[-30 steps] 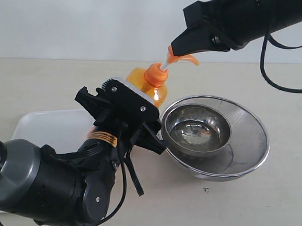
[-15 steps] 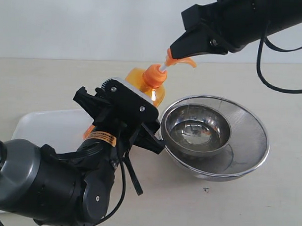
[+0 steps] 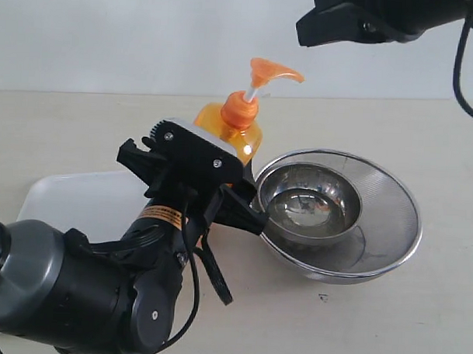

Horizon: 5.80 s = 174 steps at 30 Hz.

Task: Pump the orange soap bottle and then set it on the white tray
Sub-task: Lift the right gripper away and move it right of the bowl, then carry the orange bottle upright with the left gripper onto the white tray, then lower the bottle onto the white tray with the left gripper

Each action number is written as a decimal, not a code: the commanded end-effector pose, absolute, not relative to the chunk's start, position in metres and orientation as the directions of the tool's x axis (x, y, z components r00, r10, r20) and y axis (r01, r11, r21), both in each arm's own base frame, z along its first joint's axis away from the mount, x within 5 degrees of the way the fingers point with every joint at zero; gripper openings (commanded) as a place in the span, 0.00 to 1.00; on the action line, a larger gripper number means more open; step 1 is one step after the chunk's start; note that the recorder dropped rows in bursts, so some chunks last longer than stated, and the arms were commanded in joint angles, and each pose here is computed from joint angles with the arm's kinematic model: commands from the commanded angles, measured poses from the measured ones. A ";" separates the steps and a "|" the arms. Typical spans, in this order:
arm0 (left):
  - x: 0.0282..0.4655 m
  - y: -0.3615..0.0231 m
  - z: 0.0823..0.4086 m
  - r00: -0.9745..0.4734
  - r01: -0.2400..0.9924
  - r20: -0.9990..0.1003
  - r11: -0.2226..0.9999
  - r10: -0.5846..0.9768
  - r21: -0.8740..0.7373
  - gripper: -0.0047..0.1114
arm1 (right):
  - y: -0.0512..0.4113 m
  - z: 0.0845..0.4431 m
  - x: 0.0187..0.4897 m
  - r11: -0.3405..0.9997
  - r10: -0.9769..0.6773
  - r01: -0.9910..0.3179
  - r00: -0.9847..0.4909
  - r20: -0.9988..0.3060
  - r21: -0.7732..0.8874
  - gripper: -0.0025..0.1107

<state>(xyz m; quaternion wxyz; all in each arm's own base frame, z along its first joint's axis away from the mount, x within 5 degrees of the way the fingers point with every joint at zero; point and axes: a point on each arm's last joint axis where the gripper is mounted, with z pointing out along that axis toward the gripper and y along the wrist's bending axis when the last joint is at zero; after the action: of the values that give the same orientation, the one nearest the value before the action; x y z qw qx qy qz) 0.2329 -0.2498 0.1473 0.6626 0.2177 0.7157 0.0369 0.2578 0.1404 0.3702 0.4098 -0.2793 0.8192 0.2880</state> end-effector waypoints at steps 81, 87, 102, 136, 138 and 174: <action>0.197 -0.101 0.211 0.008 -0.088 -0.999 0.996 -0.034 -0.034 0.08 | 0.093 0.259 0.231 0.918 -0.109 -0.378 -0.534 -0.839 0.121 0.02; 0.200 -0.108 0.198 -0.018 -0.040 -1.000 0.999 0.004 0.005 0.08 | 0.094 0.259 0.230 0.916 -0.111 -0.382 -0.537 -0.836 0.123 0.02; 0.209 -0.108 0.187 -0.033 -0.019 -0.999 1.000 -0.021 -0.021 0.08 | 0.095 0.258 0.229 0.911 -0.117 -0.391 -0.548 -0.828 0.130 0.02; 0.217 -0.114 0.166 -0.096 -0.027 -0.995 1.000 0.002 0.005 0.75 | 0.095 0.258 0.229 0.909 -0.131 -0.400 -0.543 -0.829 0.119 0.02; 0.217 -0.114 0.166 -0.097 -0.023 -0.994 0.999 0.043 0.046 0.75 | 0.095 0.258 0.229 0.909 -0.131 -0.400 -0.543 -0.829 0.119 0.02; 0.205 -0.117 0.179 -0.283 0.087 -0.959 0.996 -0.003 -0.029 0.96 | 0.095 0.258 0.229 0.907 -0.134 -0.404 -0.545 -0.828 0.120 0.02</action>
<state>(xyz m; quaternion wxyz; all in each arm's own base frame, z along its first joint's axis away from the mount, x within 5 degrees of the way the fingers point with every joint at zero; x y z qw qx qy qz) 0.2077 -0.1159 0.1743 0.6101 0.0146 0.7918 -0.0256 0.2298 0.0955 0.2563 0.4478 -0.1539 0.8678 0.1504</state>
